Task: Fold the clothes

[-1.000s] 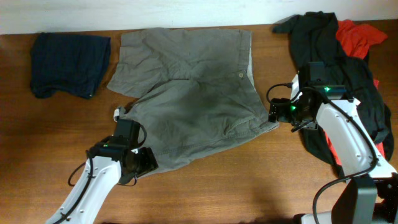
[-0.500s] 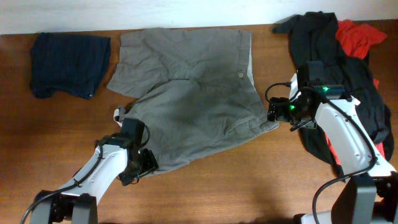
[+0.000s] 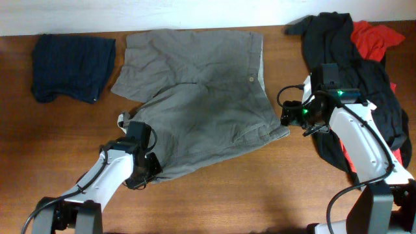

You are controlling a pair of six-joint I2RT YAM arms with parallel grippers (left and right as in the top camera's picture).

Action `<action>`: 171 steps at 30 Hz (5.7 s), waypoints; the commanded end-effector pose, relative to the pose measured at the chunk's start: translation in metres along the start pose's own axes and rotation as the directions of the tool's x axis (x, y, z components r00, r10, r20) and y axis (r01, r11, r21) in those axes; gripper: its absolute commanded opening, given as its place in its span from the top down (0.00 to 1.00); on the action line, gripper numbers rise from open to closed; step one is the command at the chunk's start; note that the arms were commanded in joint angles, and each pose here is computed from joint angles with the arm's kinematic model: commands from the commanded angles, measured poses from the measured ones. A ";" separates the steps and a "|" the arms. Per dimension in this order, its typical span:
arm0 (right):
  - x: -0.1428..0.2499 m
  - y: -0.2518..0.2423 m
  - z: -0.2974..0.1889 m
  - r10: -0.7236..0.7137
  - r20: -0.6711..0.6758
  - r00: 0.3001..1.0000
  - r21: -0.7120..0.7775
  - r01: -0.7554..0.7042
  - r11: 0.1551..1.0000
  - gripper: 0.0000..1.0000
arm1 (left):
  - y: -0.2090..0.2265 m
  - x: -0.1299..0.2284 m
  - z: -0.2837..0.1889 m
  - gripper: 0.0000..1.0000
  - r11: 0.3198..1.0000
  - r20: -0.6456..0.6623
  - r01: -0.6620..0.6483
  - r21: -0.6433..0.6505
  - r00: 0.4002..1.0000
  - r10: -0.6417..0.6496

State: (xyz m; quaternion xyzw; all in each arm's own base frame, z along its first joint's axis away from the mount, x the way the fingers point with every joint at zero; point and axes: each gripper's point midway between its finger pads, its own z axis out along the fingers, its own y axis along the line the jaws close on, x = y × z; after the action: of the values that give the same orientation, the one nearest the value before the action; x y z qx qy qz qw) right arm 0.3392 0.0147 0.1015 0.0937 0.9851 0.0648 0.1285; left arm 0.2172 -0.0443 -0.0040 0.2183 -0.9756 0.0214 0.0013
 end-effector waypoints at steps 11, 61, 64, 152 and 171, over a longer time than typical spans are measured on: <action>0.020 0.020 0.047 -0.022 -0.152 0.988 -0.072 0.011 0.997 0.18 | -0.002 -0.026 -0.009 0.99 1.000 0.054 -0.002 0.007 0.999 0.001; 0.089 -0.021 -0.114 0.137 0.001 0.991 -0.036 -0.136 0.990 0.96 | 0.005 -0.120 -0.191 0.99 0.985 0.368 -0.140 -0.098 0.915 0.166; 0.102 -0.020 -0.127 0.134 0.020 0.991 -0.039 -0.133 0.990 0.96 | 0.009 -0.115 -0.216 0.99 0.988 0.444 -0.131 -0.082 0.883 0.154; -0.085 -0.001 0.000 -0.095 0.238 0.967 -0.008 0.099 0.995 0.85 | -0.247 -0.245 -0.048 0.69 0.516 0.707 -0.822 -0.242 0.215 0.673; -0.074 0.000 0.003 0.041 0.188 0.981 -0.045 -0.033 0.998 0.79 | -0.102 -0.186 0.038 0.87 0.953 0.211 -0.300 -0.043 0.930 0.302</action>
State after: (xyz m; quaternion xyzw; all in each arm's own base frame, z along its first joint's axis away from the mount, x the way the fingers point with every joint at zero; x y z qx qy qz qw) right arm 0.4083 -0.0031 0.1155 0.0810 0.9688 0.0690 0.2238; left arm 0.4663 -0.0839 0.0006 -0.0158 -0.9807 -0.0230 -0.1936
